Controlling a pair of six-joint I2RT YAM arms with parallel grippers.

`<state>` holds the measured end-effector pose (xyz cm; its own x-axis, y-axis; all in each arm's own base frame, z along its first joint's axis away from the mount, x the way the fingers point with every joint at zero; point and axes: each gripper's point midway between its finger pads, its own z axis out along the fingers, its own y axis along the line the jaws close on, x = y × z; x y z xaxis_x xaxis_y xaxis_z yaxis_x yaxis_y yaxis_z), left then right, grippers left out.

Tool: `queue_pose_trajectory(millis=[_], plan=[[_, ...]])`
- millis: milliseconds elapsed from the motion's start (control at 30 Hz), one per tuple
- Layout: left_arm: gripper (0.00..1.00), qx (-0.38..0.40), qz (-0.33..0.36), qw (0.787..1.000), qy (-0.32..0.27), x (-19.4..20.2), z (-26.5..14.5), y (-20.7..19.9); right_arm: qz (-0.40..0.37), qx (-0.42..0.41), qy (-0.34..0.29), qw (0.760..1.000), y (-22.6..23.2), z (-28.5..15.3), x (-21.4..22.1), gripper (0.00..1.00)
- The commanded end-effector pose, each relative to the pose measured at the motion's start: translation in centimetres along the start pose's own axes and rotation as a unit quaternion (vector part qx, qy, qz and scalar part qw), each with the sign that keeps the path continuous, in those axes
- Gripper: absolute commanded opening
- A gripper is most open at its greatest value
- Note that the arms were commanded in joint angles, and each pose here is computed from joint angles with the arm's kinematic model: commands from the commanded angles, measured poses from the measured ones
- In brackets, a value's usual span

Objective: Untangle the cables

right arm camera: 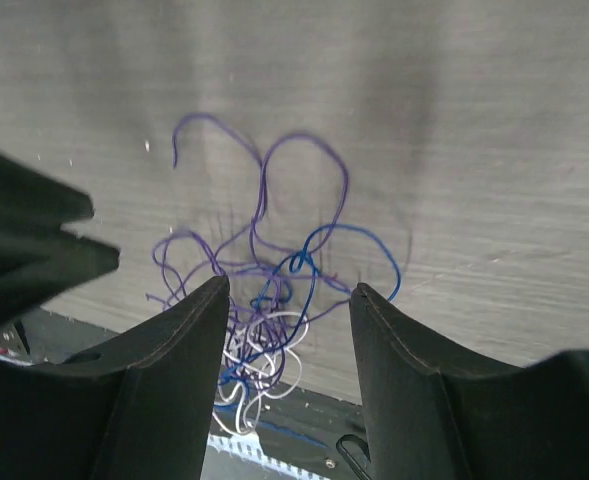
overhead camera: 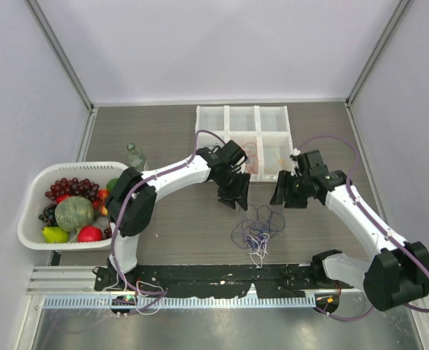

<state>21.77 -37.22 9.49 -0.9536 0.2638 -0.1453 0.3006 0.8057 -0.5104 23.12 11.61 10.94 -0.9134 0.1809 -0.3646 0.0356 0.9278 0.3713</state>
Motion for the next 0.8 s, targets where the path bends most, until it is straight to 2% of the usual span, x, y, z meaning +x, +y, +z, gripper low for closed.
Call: queue_pose_trajectory(millis=[0, 167, 400, 433, 567, 667, 733, 767], plan=[[0.49, 0.01, 0.044, 0.999, 0.005, 0.0, 0.8, -1.5, 0.0, -0.052, -0.006, 0.999, 1.8, -1.2, 1.8, 0.57], [0.41, -0.002, 0.047, 0.999, 0.019, 0.3, 2.5, -0.8, -0.006, -0.054, -0.014, 0.998, 2.1, -2.2, 1.7, 0.56], [0.43, -0.006, 0.064, 0.996, 0.055, 3.4, 4.2, -1.5, -0.015, -0.047, -0.021, 0.999, 2.0, -2.8, 1.3, 0.56], [0.41, -0.008, 0.066, 0.996, 0.058, 3.7, 4.4, -1.3, -0.014, -0.049, -0.021, 0.998, 2.1, -2.8, 1.3, 0.56], [0.14, -0.037, 0.084, 0.995, 0.042, 2.8, 4.0, -0.8, -0.014, -0.054, -0.006, 0.998, 2.2, -2.4, 1.6, 0.56], [0.08, -0.045, 0.118, 0.992, 0.001, 0.8, 1.5, -2.1, -0.028, -0.085, 0.006, 0.996, 3.5, -2.2, 2.1, 0.57], [0.0, -0.041, 0.14, 0.989, -0.018, 0.2, -0.6, -3.0, -0.043, -0.113, 0.017, 0.993, 4.8, -1.8, 2.6, 0.62], [0.0, -0.035, 0.147, 0.988, -0.03, -0.1, -1.7, -3.7, -0.047, -0.116, 0.025, 0.992, 5.2, -1.4, 2.9, 0.65]])
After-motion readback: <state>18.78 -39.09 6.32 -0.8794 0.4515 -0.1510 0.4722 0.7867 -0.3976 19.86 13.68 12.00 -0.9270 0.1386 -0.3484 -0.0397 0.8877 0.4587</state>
